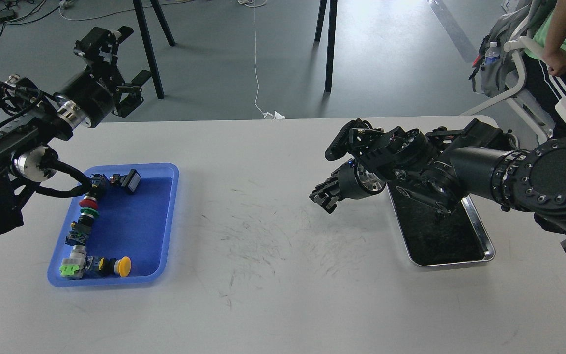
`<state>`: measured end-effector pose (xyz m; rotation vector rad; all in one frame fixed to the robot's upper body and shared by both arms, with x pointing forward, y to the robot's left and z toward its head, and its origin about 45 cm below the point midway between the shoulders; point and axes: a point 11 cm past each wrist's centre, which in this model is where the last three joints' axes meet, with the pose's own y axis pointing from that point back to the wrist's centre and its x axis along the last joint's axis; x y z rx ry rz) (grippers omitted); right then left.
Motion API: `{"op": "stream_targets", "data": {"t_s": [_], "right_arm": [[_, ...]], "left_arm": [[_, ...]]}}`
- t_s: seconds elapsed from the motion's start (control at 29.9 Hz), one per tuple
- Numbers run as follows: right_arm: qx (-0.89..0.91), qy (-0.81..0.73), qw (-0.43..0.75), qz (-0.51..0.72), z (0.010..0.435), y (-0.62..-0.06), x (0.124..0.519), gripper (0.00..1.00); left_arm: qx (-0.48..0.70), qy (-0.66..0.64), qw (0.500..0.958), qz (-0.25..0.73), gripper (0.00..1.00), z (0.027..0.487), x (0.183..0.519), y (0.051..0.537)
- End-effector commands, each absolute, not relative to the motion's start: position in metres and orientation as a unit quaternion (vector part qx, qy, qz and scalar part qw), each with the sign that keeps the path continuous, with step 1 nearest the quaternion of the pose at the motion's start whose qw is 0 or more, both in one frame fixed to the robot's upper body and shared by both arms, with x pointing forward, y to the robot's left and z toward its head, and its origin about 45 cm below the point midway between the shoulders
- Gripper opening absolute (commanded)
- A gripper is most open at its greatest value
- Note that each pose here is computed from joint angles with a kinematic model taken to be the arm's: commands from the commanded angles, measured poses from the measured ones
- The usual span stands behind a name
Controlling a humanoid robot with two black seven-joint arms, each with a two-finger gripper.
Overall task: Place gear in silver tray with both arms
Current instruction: 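Carry the part over the silver tray and open the right gripper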
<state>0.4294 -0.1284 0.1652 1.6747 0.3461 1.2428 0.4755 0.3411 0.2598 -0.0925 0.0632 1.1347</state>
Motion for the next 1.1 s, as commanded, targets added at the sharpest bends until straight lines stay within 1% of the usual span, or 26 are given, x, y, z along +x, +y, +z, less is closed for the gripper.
{"op": "stream_targets", "data": {"t_s": [0.0,0.2,0.4,0.57,0.74,0.97,1.07], "right_arm": [[0.682,0.136,0.497,0.519,0.184,-0.132,0.438,0.1],[0.681,0.113,0.528,0.495,0.203,-0.194,0.445,0.11],[0.67,0.111,0.57,0.463,0.201,-0.253,0.439,0.11],[0.665,0.108,0.593,0.441,0.194,-0.291,0.431,0.11],[0.668,0.103,0.605,0.422,0.184,-0.315,0.421,0.11],[0.669,0.103,0.608,0.415,0.179,-0.322,0.417,0.11],[0.667,0.101,0.61,0.416,0.18,-0.324,0.419,0.11]], "left_arm": [[-0.044,0.033,0.843,0.535,0.99,0.257,0.475,0.338],[-0.037,0.032,0.84,0.541,0.99,0.253,0.475,0.342],[-0.035,0.035,0.84,0.54,0.99,0.249,0.476,0.338],[-0.035,0.036,0.84,0.54,0.99,0.249,0.476,0.337],[-0.035,0.036,0.84,0.54,0.99,0.248,0.475,0.337],[-0.035,0.038,0.84,0.54,0.99,0.246,0.475,0.336],[-0.038,0.045,0.844,0.533,0.99,0.241,0.475,0.327]]}}
